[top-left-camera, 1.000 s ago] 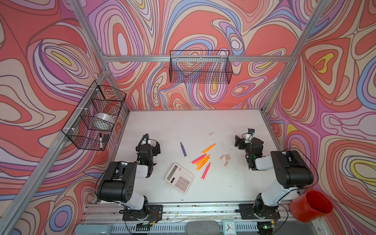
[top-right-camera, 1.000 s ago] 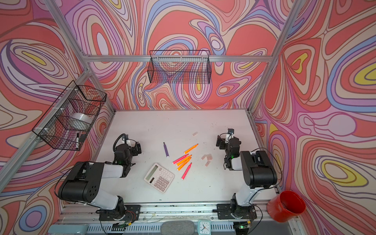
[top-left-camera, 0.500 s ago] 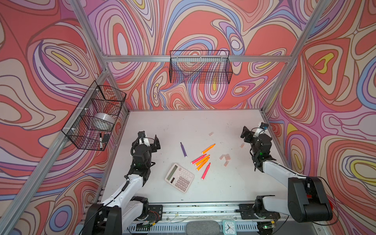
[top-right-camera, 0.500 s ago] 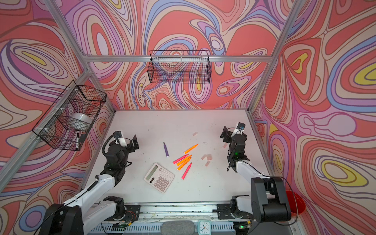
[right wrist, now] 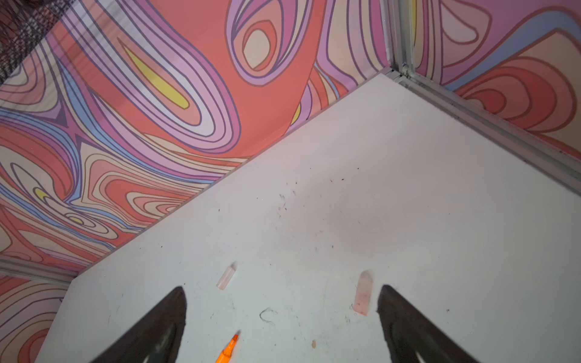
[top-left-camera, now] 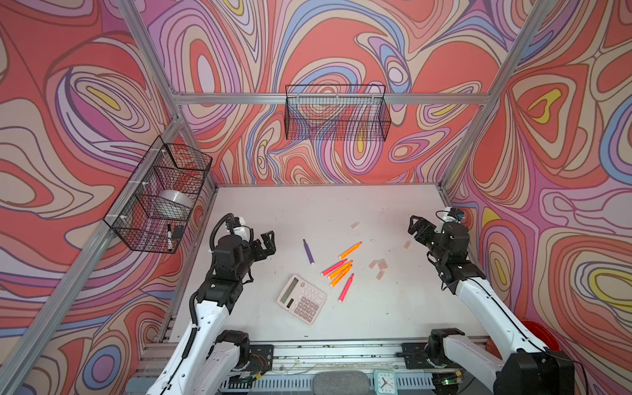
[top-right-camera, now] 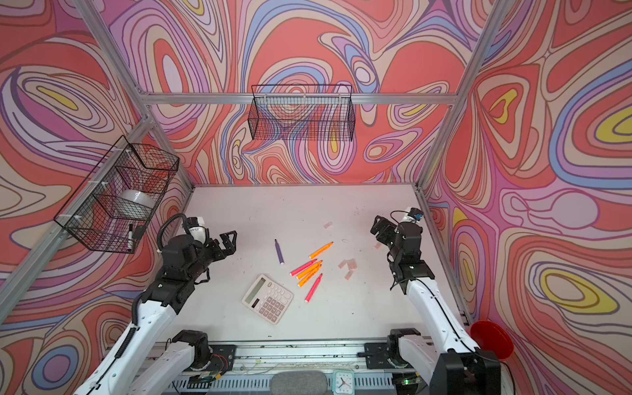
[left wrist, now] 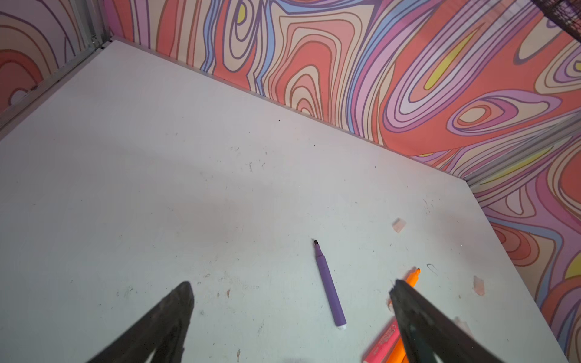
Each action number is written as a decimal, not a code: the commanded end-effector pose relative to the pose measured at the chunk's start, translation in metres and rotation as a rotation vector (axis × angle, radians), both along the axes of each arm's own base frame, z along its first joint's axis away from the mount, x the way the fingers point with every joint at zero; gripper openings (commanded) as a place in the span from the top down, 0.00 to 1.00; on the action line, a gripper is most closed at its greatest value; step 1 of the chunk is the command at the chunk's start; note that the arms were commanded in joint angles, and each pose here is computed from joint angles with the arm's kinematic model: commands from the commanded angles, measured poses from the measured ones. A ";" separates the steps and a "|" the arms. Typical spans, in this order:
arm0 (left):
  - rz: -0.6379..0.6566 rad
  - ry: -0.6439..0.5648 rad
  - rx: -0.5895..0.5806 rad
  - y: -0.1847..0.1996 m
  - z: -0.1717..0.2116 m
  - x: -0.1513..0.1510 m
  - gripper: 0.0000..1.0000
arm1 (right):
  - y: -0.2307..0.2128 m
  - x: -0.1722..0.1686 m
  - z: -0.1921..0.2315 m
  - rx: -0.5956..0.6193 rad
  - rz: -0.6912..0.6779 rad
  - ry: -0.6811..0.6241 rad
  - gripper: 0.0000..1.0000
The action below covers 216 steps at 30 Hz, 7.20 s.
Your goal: Insert the pens into the pen caps
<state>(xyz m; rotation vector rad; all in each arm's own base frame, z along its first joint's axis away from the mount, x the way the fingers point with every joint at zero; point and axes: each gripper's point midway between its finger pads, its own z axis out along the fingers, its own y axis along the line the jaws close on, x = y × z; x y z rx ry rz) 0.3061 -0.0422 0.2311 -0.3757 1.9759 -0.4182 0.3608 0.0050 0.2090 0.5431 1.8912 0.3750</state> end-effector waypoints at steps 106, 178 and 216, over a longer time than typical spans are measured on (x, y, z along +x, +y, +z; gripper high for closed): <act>-0.018 0.744 0.275 -0.164 -0.212 0.035 1.00 | -0.026 0.006 -0.082 -0.038 -0.161 0.089 0.08; -0.897 -0.040 -0.096 -0.254 -0.061 -0.038 1.00 | 0.302 -0.036 -0.012 0.365 0.624 -0.095 0.77; -0.809 -0.156 -0.056 -0.251 -0.041 -0.014 0.93 | 0.338 -0.077 0.003 0.376 0.731 -0.126 1.00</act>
